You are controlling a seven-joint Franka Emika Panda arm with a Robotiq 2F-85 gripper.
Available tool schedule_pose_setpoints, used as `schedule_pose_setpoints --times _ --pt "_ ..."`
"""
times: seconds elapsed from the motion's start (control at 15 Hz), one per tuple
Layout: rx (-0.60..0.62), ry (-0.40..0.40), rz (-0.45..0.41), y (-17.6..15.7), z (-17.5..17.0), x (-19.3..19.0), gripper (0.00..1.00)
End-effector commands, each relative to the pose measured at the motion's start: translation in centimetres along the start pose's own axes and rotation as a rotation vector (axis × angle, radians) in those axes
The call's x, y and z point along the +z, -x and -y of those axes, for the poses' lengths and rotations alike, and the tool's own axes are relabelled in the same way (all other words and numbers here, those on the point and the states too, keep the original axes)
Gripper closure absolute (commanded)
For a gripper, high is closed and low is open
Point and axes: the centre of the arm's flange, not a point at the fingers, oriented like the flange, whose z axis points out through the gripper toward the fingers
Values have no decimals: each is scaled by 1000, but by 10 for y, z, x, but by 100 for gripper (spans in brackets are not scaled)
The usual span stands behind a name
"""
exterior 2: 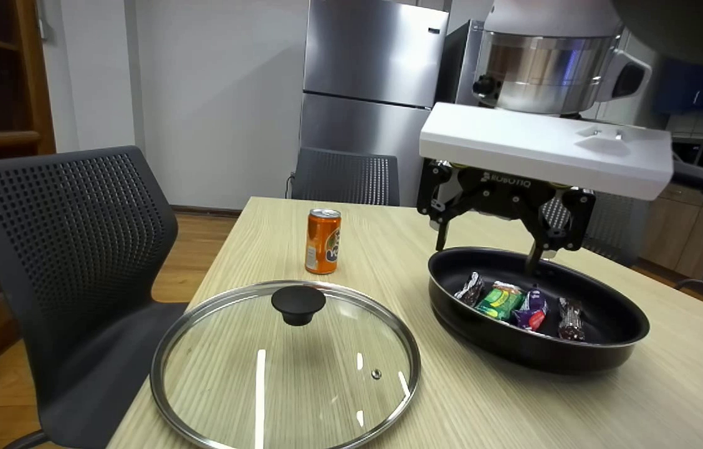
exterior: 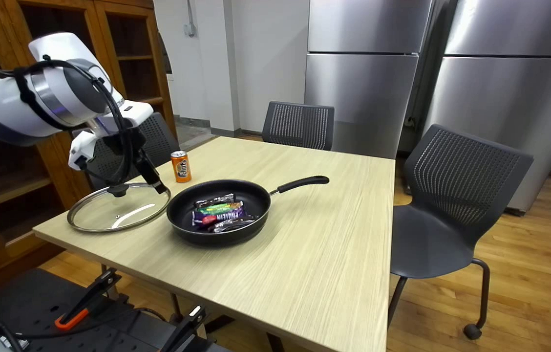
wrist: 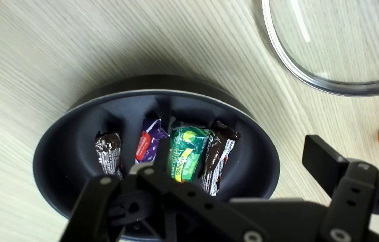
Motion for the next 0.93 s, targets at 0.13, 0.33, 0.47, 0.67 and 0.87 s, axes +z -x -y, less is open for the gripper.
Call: schedule_pose_setpoints --times 0.13,0.33,0.47,0.67,0.87 --pt "2 0 0 -1 0 0 0" --pt "-9 -3 -4 -2 0 0 0" --pt "-29 -18 -11 -6 1 -4 0" --pt "-68 -35 -3 -13 4 -5 0" --pt "-117 -73 7 -21 9 -7 0"
